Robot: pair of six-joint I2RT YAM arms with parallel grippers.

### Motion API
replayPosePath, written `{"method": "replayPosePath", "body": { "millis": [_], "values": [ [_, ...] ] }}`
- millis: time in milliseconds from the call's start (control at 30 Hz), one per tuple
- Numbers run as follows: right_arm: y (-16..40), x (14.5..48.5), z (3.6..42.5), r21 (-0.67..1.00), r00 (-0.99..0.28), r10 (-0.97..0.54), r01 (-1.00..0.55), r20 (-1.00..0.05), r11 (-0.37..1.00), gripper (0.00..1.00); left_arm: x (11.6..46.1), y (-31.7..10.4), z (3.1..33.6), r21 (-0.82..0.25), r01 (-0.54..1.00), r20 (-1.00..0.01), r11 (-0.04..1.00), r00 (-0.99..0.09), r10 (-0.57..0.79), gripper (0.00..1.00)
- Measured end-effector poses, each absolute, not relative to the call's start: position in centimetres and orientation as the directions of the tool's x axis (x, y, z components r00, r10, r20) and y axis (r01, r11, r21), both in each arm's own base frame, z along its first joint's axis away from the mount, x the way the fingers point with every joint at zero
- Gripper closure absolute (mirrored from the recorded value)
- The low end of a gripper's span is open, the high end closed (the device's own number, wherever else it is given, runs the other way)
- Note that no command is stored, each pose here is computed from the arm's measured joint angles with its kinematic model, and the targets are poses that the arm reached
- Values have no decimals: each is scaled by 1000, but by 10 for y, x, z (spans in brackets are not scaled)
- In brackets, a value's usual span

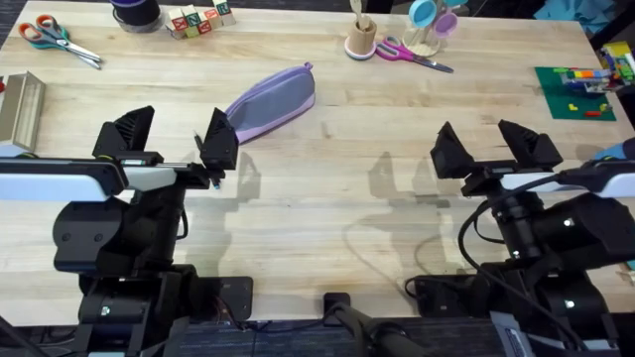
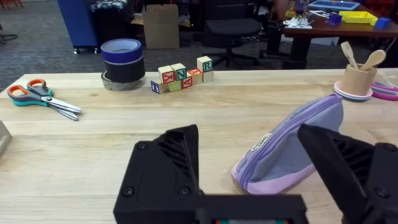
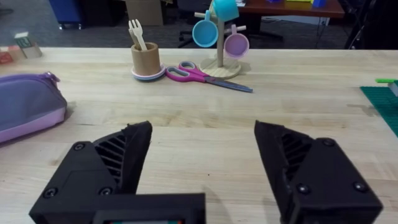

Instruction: Unzip the bag, pick up the pens from the table one at a time and place them inside, then zip the bag closed.

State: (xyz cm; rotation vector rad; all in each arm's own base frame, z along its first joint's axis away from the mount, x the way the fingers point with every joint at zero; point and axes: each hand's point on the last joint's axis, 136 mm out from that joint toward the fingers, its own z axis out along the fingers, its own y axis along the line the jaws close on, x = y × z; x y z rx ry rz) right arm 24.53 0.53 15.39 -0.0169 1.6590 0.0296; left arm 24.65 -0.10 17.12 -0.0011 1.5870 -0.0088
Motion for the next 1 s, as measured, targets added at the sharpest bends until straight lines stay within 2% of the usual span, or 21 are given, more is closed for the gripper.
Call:
{"method": "replayPosePath", "body": {
  "millis": [1000],
  "values": [
    [5, 245, 153, 15, -91, 13, -25, -996, 1000, 5, 247, -1, 174, 1, 5, -1000, 1000, -4, 1, 7]
  ]
}}
